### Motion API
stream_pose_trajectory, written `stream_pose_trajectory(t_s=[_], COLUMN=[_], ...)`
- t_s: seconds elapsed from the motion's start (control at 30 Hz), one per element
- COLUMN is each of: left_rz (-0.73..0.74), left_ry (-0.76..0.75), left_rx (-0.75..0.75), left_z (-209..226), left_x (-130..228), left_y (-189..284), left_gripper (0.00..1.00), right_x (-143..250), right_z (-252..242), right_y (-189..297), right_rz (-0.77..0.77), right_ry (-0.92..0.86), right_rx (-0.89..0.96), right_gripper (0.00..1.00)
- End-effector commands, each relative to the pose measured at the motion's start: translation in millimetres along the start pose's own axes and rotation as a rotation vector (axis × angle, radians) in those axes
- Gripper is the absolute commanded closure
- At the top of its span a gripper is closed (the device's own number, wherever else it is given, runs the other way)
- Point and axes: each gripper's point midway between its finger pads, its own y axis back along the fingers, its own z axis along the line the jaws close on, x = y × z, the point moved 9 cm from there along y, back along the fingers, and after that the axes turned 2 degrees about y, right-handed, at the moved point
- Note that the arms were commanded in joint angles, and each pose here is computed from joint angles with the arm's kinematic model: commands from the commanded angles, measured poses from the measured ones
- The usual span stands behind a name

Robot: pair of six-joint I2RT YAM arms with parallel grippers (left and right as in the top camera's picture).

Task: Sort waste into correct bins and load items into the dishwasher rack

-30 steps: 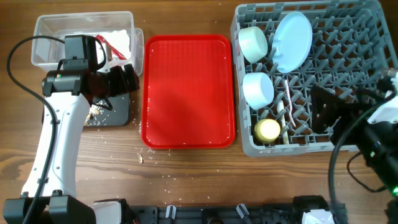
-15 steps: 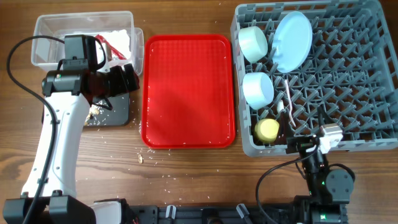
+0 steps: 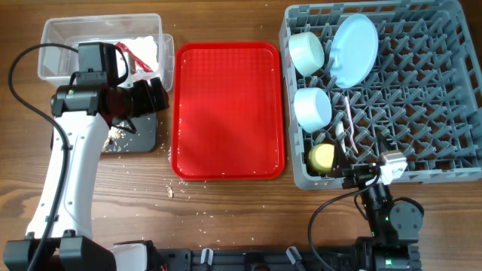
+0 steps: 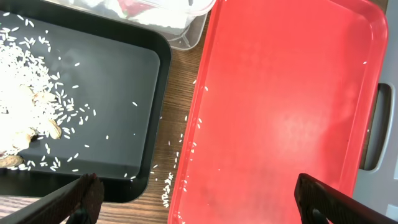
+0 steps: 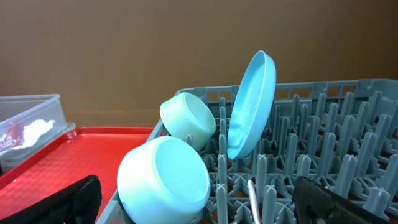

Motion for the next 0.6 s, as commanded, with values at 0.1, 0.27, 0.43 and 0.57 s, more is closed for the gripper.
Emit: stream_pose_trajectory(t_s=[0.1, 0.27, 0.43, 0.57], left_rz=[-0.005, -0.156, -0.544, -0.851], left_ry=[-0.006, -0.030, -0.135, -0.217], left_rx=[-0.002, 0.021, 0.251, 0.371], left_z=[0.9, -3.4, -9.8, 6.4], left_x=[-1.1, 7.3, 35.4, 90.8], left_y=[0.4, 48.9, 72.3, 60.8], left_gripper=[0.00, 0.00, 0.00, 0.00], right_x=[0.7, 0.7, 0.7, 0.7], right_z=[0.1, 0.1, 0.1, 0.1], right_y=[-0.2, -0.2, -0.2, -0.2], right_rz=[0.003, 0.003, 0.003, 0.003], right_ry=[0.006, 0.006, 0.006, 0.006], right_rx=[-0.008, -0.008, -0.008, -0.008], right_gripper=[0.00, 0.00, 0.00, 0.00])
